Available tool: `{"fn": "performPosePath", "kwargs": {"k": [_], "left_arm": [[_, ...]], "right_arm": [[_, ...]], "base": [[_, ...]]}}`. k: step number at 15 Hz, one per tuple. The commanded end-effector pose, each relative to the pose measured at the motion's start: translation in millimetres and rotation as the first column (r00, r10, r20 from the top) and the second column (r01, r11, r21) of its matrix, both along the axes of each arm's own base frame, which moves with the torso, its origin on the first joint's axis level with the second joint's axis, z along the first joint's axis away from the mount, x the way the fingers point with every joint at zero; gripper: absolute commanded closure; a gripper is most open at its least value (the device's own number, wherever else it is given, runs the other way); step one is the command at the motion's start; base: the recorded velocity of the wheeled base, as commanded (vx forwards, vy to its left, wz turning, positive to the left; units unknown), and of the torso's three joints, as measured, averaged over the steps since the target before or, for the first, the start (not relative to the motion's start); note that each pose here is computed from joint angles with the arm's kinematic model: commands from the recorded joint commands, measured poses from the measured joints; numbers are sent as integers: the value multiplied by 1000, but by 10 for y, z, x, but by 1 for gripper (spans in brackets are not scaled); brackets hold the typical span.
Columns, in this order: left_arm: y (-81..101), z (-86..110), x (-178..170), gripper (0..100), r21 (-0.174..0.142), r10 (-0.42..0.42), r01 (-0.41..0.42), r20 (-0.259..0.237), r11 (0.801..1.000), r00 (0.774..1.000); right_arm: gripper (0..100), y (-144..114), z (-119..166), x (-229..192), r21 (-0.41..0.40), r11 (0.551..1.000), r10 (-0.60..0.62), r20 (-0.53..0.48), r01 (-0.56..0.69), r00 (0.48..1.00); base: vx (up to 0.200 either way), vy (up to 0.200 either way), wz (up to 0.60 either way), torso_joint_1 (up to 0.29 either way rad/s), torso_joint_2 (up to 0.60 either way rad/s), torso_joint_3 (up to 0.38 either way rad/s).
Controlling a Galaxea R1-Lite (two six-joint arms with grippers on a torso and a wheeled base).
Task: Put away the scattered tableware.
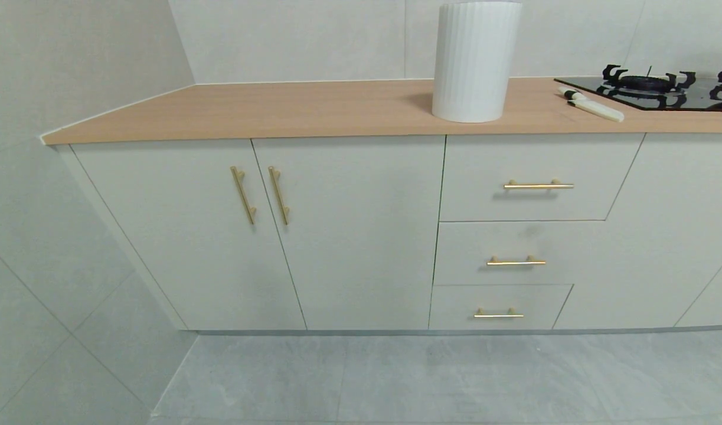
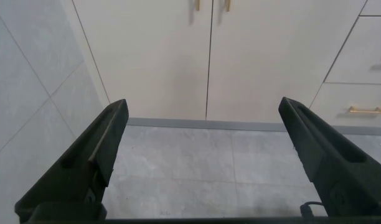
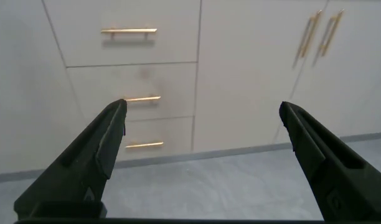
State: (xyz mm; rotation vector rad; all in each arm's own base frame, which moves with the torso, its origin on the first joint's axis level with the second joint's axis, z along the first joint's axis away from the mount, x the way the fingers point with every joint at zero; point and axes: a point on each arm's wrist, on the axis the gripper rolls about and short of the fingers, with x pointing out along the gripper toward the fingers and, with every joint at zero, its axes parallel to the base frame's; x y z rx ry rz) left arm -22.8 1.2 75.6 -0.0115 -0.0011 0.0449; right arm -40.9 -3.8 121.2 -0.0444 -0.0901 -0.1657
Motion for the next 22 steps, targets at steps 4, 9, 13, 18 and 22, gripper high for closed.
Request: {"fn": "performPosePath", "kwargs": {"k": [4, 9, 13, 18, 22], "left_arm": [[0, 1, 0, 0, -1, 1, -1, 1, 1000, 1000], [0, 1, 0, 0, 1, 1, -1, 1, 1000, 1000], [0, 1, 0, 0, 4, 1, -1, 1, 1000, 1000], [0, -1, 0, 0, 4, 0, 0, -1, 1000, 1000], [0, -1, 0, 0, 2, 1, -1, -1, 1000, 1000]], "right_arm": [[0, 35, -396, 179, 6, 988, 154, -33, -154, 987], [0, 38, -451, 181, 22, 986, 167, -85, -166, 982], [0, 39, -451, 181, 57, 983, 176, -79, -172, 981], [0, 39, -449, 181, 68, 983, 176, -75, -171, 982], [0, 39, -449, 181, 70, 983, 176, -75, -171, 982]], "base": [[0, 0, 0, 0, 0, 0], [0, 0, 0, 0, 0, 0], [0, 0, 0, 0, 0, 0], [80, 0, 0, 1, 2, 2], [200, 0, 0, 1, 1, 6]]}}
